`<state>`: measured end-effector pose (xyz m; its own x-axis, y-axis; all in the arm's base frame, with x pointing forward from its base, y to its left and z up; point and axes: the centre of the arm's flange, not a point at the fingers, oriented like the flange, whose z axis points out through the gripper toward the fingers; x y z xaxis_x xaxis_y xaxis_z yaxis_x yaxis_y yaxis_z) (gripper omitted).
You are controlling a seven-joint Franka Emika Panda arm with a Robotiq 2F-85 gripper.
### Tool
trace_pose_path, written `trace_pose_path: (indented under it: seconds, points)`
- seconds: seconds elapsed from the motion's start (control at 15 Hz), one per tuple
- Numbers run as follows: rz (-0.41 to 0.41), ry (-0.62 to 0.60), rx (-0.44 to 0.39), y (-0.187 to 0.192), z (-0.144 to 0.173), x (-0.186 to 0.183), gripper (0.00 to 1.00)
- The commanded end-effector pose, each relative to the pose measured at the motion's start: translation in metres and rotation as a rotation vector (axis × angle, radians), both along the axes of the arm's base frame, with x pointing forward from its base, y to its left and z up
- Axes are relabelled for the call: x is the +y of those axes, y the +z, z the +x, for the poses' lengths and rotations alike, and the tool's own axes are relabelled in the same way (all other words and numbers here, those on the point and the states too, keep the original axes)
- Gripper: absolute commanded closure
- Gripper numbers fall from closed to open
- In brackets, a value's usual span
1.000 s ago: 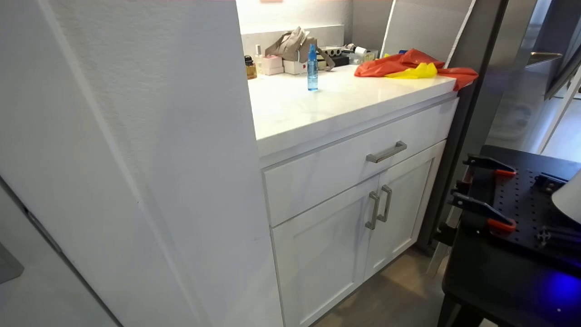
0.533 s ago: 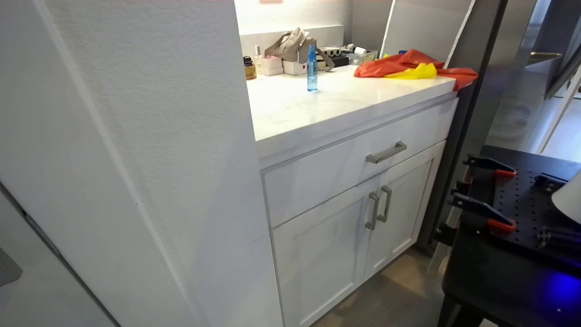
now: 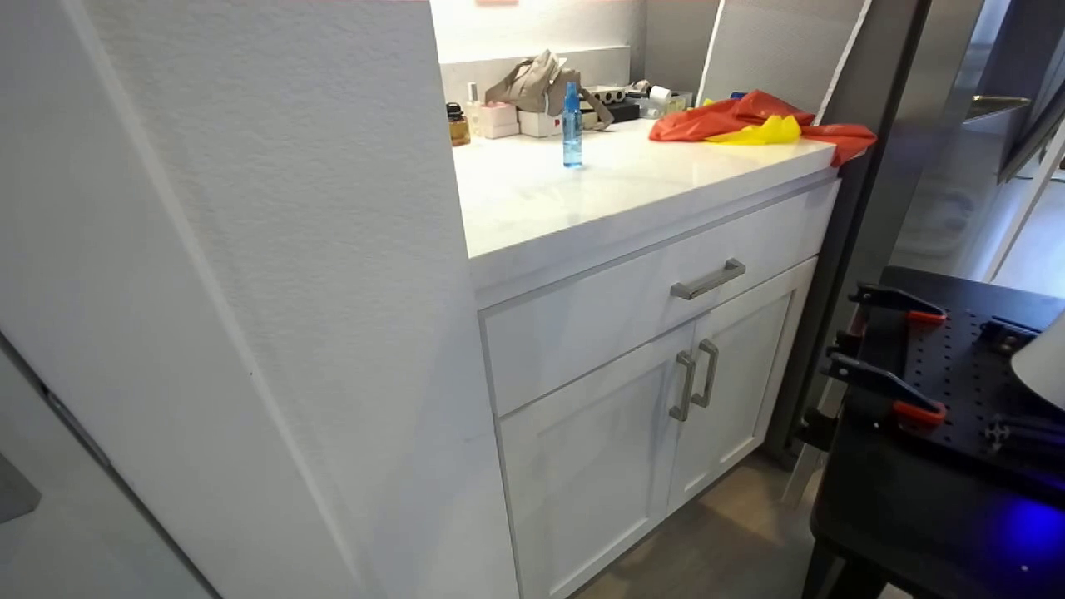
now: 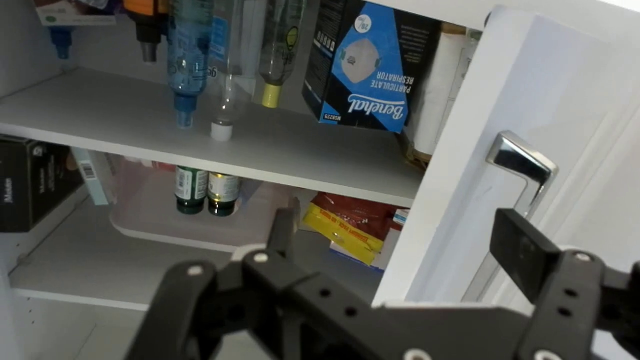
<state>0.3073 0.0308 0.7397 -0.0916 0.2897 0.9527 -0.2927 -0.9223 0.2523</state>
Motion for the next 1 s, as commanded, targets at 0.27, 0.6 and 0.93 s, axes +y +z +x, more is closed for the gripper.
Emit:
trace_pose_path:
  seconds: [0.27,0.6,0.93]
  points:
    - [-0.143,0.148,0.189,0.033,-0.005,0.054,0.0]
    - [-0.229,0.281,0.257,0.062,-0.02,0.085,0.0]
    - [-0.308,0.338,0.217,0.072,0.001,0.094,0.51]
